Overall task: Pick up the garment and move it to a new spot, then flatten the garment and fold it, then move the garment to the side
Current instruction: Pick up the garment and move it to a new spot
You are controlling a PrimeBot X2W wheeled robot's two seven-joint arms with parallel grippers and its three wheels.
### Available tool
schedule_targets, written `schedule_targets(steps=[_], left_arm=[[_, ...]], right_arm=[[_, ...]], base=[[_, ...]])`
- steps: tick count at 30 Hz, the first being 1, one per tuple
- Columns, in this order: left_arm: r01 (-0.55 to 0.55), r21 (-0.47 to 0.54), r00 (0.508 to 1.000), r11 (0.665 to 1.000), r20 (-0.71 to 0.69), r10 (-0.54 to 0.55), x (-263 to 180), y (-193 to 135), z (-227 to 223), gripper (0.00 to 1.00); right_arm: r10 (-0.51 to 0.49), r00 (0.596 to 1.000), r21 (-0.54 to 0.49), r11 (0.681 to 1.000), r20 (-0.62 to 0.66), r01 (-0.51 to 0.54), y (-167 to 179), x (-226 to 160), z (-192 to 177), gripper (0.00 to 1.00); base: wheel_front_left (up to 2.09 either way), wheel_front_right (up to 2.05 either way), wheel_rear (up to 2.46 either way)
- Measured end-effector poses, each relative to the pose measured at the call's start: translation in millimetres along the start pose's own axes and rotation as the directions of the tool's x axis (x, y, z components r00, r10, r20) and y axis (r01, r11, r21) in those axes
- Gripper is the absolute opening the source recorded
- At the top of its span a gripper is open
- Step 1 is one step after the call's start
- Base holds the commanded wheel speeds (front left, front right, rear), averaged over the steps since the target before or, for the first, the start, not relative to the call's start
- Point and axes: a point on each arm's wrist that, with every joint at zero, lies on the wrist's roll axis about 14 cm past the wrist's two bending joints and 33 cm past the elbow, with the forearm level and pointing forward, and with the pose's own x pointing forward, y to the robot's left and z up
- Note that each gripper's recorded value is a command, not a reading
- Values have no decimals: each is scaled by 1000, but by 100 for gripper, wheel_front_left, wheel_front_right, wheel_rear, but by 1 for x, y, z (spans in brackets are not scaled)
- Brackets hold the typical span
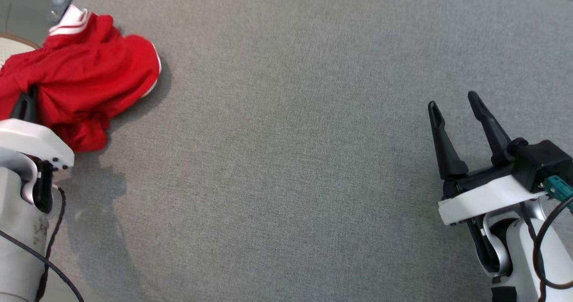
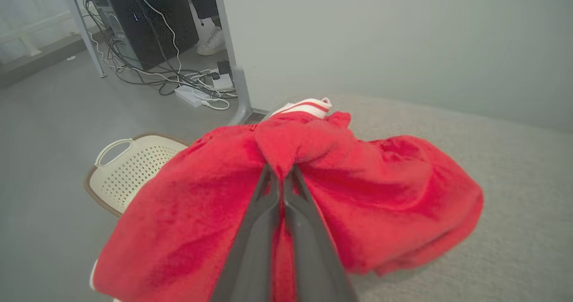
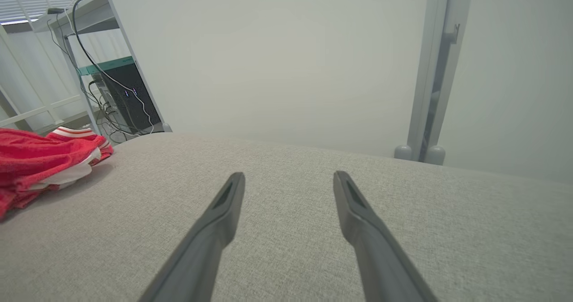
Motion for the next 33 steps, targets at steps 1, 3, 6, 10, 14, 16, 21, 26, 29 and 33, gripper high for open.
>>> schedule_targets(steps=[1, 3, 6, 10, 14, 16, 21, 26, 29, 33], left_arm=[[7, 3, 999, 1000, 44, -7, 0, -1, 15, 0], [11, 12, 989, 1000, 145, -13, -5, 1, 46, 0], [15, 19, 970, 1000, 244, -19, -21, 2, 71, 0], [34, 36, 937, 999, 347, -44, -47, -3, 93, 0], [48, 46, 910, 998, 410, -63, -69, -9, 103, 0], [65, 46, 895, 997, 440, -79, -83, -16, 108, 0], [124, 52, 868, 991, 478, -134, -115, -44, 116, 0], [212, 72, 828, 975, 516, -219, -138, -83, 131, 0], [302, 108, 794, 947, 521, -313, -148, -120, 136, 0], [427, 144, 746, 893, 502, -438, -151, -169, 134, 0]], right_arm=[[-3, 1000, -1, 1000, 4, 3, 1, -2, 3, 100], [-3, 1000, -9, 1000, 16, 3, 3, -7, 10, 100], [-7, 999, -16, 1000, 38, 7, 7, -15, 21, 100], [-27, 998, -17, 999, 61, 28, 8, -29, 32, 100], [-43, 996, -21, 999, 76, 44, 8, -41, 41, 100], [-59, 994, -24, 998, 88, 61, 6, -49, 46, 100], [-112, 988, -27, 993, 109, 116, -5, -71, 56, 100], [-162, 977, -32, 985, 135, 168, -19, -85, 67, 100], [-197, 970, -34, 978, 146, 204, -29, -94, 72, 100], [-256, 955, -36, 964, 153, 264, -48, -107, 75, 100]], base=[[0, 0, 0], [0, 0, 0], [0, 0, 0], [0, 0, 0], [0, 0, 0], [0, 0, 0], [0, 0, 0], [0, 0, 0], [0, 0, 0], [0, 0, 0]])
